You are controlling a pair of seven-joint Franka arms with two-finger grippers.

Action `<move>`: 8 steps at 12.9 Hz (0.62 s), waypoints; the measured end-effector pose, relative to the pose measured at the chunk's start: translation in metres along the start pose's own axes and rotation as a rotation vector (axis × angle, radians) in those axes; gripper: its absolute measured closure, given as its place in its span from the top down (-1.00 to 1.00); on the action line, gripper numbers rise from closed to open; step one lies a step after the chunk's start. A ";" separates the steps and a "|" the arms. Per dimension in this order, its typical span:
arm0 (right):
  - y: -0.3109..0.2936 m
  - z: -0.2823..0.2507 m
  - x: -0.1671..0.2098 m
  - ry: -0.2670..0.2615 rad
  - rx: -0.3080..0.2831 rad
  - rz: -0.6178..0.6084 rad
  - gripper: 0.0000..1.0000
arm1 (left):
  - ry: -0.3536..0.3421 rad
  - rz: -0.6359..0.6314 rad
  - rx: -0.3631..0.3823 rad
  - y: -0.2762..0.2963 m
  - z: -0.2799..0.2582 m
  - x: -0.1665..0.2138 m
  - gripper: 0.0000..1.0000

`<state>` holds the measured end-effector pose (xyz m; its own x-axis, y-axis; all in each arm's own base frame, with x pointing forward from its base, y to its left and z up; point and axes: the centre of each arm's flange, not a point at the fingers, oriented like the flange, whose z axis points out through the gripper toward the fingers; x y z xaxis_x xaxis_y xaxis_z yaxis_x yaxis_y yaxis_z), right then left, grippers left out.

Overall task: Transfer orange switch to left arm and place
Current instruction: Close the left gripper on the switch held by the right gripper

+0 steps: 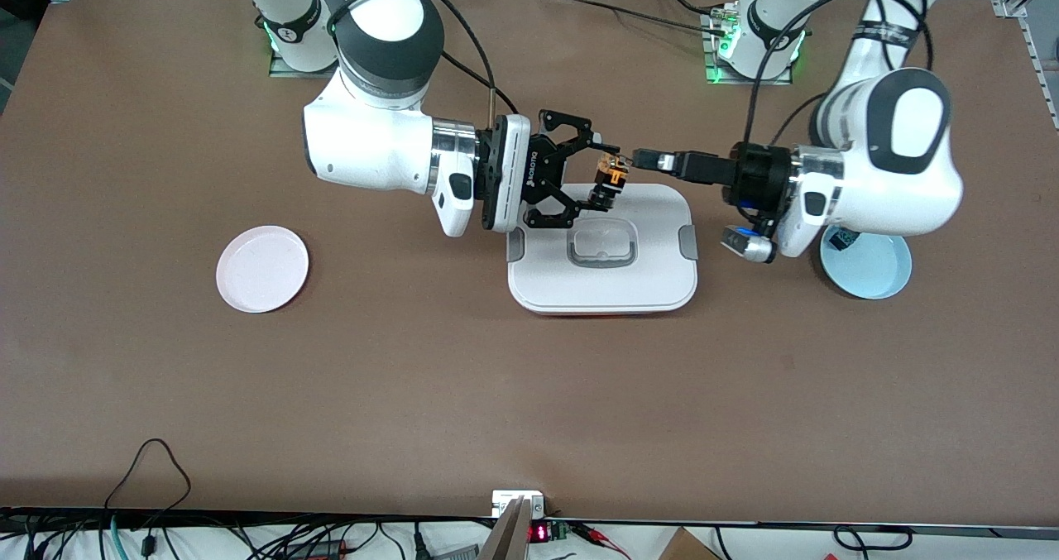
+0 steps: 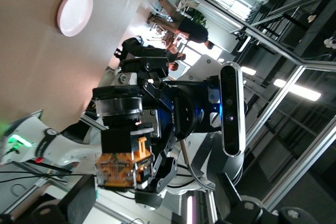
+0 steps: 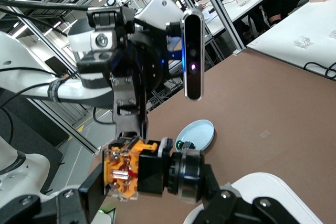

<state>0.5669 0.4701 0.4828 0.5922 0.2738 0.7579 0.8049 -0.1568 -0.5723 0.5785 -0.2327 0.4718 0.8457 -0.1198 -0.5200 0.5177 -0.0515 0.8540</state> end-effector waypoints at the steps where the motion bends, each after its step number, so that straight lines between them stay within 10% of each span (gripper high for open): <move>1: 0.000 -0.001 0.000 0.012 0.005 0.012 0.50 | 0.001 -0.010 -0.007 -0.004 0.003 0.001 1.00; 6: 0.001 -0.001 0.001 0.019 0.008 0.024 0.50 | 0.010 -0.025 -0.031 -0.017 -0.001 0.011 0.89; 8: 0.001 0.000 0.000 0.019 0.008 0.027 0.50 | 0.009 -0.029 -0.045 -0.020 -0.001 0.014 0.44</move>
<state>0.5679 0.4695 0.4823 0.6142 0.2519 0.7479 0.7885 -0.1558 -0.5950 0.5805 -0.2324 0.4473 0.8312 -0.1101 -0.5449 0.5473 -0.0097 0.8369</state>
